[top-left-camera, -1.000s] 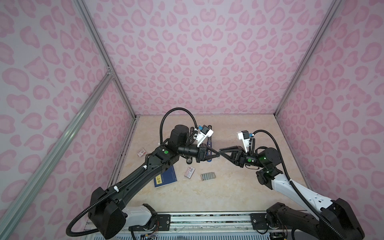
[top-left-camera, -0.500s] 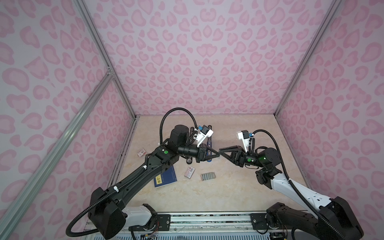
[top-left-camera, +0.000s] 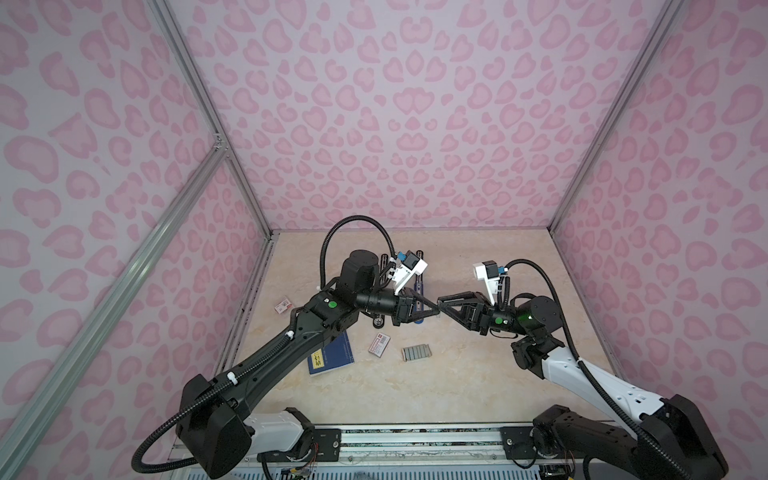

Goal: Load the staples into the stapler

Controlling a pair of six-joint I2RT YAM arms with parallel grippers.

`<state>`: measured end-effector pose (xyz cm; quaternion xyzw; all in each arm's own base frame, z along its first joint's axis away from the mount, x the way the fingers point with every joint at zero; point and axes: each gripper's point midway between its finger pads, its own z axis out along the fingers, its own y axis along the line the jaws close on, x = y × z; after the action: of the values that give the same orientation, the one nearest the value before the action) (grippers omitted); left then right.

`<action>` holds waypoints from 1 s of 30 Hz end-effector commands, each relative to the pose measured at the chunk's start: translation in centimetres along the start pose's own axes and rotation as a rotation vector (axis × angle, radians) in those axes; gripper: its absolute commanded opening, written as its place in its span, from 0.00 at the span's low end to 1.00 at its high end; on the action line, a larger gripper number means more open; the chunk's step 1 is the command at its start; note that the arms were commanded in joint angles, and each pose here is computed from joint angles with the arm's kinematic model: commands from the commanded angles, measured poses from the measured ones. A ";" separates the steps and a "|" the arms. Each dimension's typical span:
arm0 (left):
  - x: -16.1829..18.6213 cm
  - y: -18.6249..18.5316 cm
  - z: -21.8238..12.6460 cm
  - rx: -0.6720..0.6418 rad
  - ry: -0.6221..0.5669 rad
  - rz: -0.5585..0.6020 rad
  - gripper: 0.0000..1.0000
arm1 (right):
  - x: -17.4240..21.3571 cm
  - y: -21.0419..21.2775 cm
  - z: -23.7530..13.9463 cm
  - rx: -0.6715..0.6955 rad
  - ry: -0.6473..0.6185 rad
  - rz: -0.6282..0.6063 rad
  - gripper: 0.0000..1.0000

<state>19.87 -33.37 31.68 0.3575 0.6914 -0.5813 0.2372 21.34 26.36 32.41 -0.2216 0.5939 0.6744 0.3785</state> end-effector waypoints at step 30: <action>0.0 -0.3 0.1 0.016 0.001 0.035 0.04 | -0.3 -0.5 0.2 0.002 -0.015 0.001 0.15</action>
<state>19.86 -33.39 31.43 0.3610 0.6919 -0.5781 0.2381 22.09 26.58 32.08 -0.2117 0.5993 0.6738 0.3768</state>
